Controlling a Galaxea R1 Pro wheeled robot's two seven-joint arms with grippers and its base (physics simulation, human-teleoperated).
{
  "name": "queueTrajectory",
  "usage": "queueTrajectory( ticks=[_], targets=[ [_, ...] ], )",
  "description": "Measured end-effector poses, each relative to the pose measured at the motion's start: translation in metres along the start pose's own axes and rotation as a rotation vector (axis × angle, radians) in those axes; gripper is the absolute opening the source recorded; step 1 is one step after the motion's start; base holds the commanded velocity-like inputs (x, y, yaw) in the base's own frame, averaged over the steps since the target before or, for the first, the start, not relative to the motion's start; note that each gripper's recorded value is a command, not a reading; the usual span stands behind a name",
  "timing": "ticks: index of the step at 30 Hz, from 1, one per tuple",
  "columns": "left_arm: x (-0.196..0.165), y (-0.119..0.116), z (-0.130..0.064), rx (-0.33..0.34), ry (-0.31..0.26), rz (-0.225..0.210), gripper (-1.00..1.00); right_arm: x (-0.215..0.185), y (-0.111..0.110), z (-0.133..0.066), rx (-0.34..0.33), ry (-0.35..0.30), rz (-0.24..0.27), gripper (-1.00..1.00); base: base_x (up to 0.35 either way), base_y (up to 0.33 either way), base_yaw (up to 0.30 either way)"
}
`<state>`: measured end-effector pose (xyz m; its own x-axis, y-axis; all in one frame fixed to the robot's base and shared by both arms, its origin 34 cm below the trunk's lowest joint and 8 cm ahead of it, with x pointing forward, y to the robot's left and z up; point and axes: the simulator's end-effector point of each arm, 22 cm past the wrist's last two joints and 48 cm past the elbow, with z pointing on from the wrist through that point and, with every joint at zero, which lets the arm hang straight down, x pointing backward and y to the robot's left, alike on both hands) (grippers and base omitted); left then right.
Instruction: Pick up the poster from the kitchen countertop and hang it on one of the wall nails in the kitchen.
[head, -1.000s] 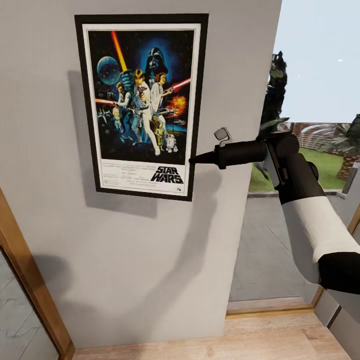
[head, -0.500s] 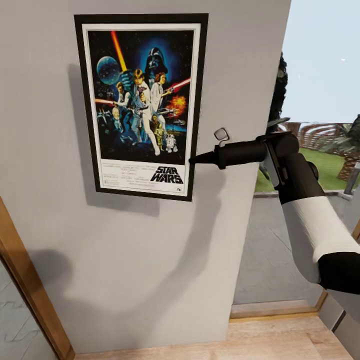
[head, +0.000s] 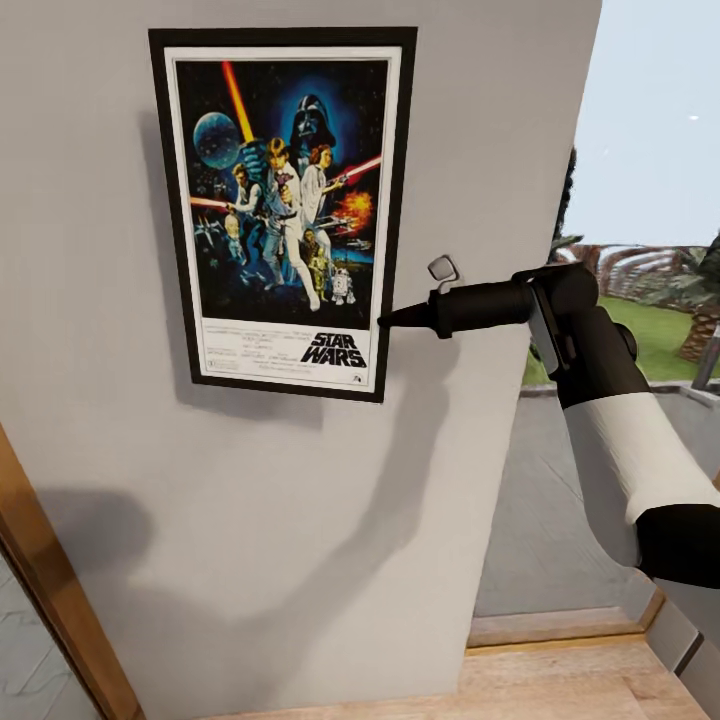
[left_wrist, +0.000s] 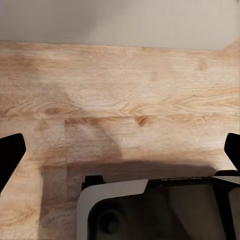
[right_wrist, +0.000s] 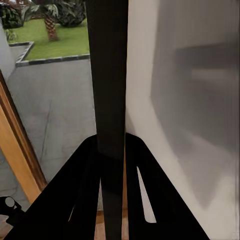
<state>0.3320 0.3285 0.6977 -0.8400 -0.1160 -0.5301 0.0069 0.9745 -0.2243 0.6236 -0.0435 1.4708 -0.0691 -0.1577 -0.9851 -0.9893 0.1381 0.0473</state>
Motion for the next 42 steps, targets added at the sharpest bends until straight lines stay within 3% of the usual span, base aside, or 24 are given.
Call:
queueTrajectory(
  ticks=[42],
  targets=[
    [0.0,0.0001,0.0002,0.0,0.0,0.0,1.0,0.0001,-0.0003,0.0001,-0.001,-0.001,-0.001,-1.0,0.043,0.006,0.0]
  ],
)
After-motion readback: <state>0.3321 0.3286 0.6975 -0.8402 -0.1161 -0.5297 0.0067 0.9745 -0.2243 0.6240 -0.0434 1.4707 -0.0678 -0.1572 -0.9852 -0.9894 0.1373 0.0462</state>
